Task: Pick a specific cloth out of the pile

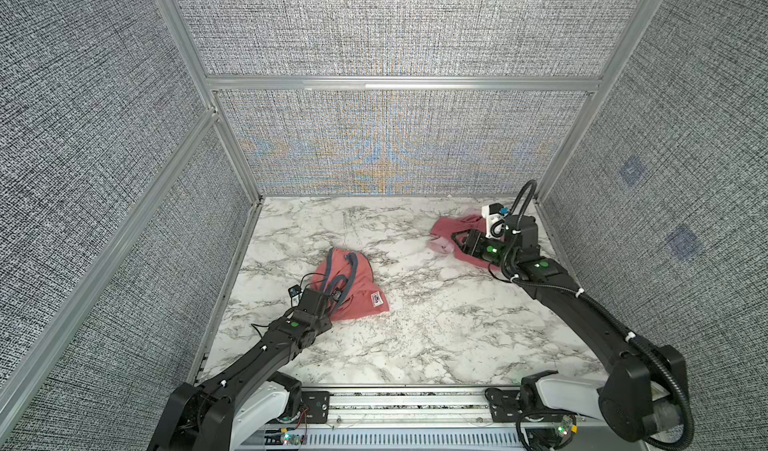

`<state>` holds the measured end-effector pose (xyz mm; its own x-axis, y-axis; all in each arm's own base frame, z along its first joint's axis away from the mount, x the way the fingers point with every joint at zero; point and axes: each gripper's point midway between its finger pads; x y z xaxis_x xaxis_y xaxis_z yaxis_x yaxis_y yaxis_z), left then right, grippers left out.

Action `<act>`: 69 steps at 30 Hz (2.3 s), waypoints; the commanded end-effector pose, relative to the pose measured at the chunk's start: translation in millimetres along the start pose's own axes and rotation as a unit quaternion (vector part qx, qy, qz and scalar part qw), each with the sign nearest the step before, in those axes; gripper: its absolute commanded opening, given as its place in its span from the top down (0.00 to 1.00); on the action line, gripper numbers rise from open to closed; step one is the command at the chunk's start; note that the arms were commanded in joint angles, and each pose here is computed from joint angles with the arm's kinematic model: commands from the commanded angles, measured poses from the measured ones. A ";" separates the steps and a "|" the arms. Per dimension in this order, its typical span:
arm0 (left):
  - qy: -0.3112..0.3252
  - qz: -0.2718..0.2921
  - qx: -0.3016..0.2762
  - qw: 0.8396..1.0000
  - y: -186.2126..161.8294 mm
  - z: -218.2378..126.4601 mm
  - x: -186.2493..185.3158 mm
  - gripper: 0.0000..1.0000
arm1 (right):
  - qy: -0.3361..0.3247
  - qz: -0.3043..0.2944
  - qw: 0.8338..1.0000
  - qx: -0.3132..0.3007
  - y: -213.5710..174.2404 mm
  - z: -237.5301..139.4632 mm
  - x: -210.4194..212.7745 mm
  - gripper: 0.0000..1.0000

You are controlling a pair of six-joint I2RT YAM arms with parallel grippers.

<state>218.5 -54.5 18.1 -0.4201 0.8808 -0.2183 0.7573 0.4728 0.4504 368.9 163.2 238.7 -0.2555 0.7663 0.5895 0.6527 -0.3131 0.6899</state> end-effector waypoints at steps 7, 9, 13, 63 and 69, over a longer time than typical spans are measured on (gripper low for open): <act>-0.004 -0.002 0.011 1.000 -3.5 1.8 -1.2 0.89 | -0.004 0.001 1.000 -0.008 -2.9 -2.7 1.1 0.46; 0.000 -0.003 0.012 1.000 -2.1 -2.6 -0.9 0.67 | -0.005 0.000 1.000 -0.009 -1.7 -2.7 2.1 0.46; 0.003 -0.015 0.004 1.000 7.1 -22.2 0.1 0.57 | -0.010 -0.001 1.000 -0.009 -2.2 -2.4 1.9 0.46; -0.018 0.258 -0.014 0.966 -4.1 -14.6 -213.7 1.00 | -0.042 -0.025 0.998 -0.029 4.0 -22.6 4.6 0.45; -0.061 0.207 -0.046 0.975 44.1 -53.9 -203.8 1.00 | -0.039 -0.022 0.999 -0.029 4.2 -19.3 4.9 0.45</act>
<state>308.3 -233.8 117.4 -0.0063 0.9940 -0.1093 0.8116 0.0689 0.5801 354.5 154.7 251.8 -0.2305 0.8221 0.5206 0.6053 -0.2978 0.7382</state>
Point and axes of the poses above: each gripper's point midway between its finger pads, its own z axis out along the fingers, its own x axis along the line the jaws close on, y = z × x, and after that the axes turned 3 degrees about -z, right-handed
